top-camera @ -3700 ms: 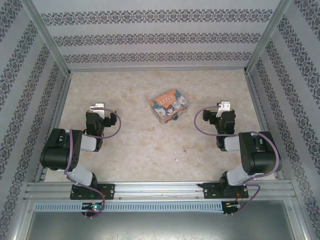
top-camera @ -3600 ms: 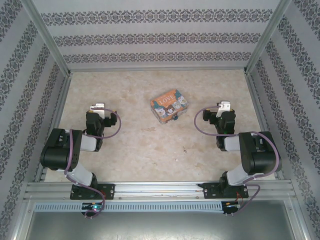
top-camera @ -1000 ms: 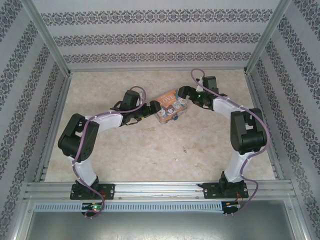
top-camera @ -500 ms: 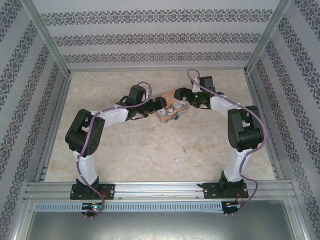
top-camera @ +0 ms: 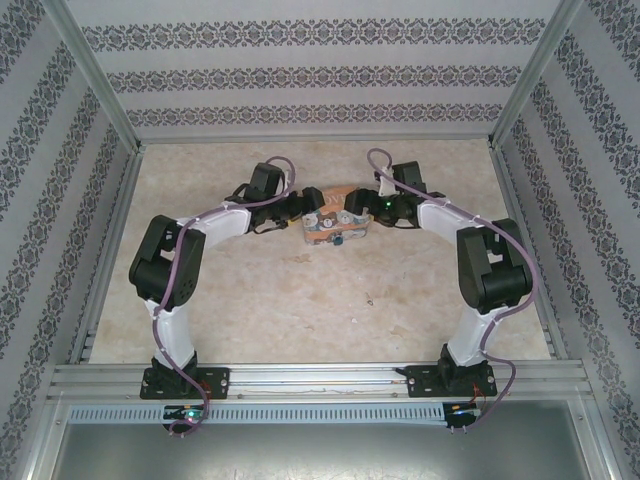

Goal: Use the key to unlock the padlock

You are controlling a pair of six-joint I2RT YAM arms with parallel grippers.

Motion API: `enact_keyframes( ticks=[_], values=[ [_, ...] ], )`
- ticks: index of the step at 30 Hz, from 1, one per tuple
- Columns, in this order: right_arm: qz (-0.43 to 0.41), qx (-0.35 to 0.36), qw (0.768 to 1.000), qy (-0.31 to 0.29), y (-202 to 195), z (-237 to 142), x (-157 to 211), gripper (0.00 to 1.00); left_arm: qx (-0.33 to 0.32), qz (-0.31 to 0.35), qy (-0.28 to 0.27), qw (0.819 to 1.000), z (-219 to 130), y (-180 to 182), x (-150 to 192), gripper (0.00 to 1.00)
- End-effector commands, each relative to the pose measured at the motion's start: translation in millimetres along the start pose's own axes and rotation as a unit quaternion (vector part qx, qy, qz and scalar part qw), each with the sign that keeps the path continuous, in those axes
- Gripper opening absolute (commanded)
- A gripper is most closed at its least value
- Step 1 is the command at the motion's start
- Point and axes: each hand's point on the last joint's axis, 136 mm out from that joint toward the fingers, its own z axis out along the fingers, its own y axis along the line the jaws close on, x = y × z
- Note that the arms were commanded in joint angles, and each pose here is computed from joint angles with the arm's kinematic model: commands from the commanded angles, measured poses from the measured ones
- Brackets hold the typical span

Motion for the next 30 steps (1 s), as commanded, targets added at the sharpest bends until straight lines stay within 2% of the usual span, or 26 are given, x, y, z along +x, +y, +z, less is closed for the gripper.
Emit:
enact_keyframes(
  ticks=[1,11,16,23,27,30],
  values=[
    [-0.010,-0.052,0.998,0.035,40,-1,27,0.86,0.015,0.013,0.003,1.000,1,-8,-9,0.92],
    [-0.027,-0.041,0.998,0.046,59,11,47,0.86,-0.017,0.022,-0.008,1.000,0,17,-39,0.92],
    [-0.029,0.000,0.999,0.026,49,6,42,0.87,-0.028,0.017,-0.021,0.999,-6,28,-51,0.92],
    [-0.057,0.104,0.993,0.004,26,-34,46,0.88,-0.058,0.029,-0.061,0.996,-42,44,-73,0.93],
    [-0.060,0.147,0.987,0.030,17,-65,71,0.87,-0.082,0.053,-0.099,0.990,-70,49,-83,0.93],
    [-0.063,0.187,0.979,0.058,9,-87,98,0.83,-0.095,0.074,-0.134,0.984,-90,49,-86,0.93]
  ],
)
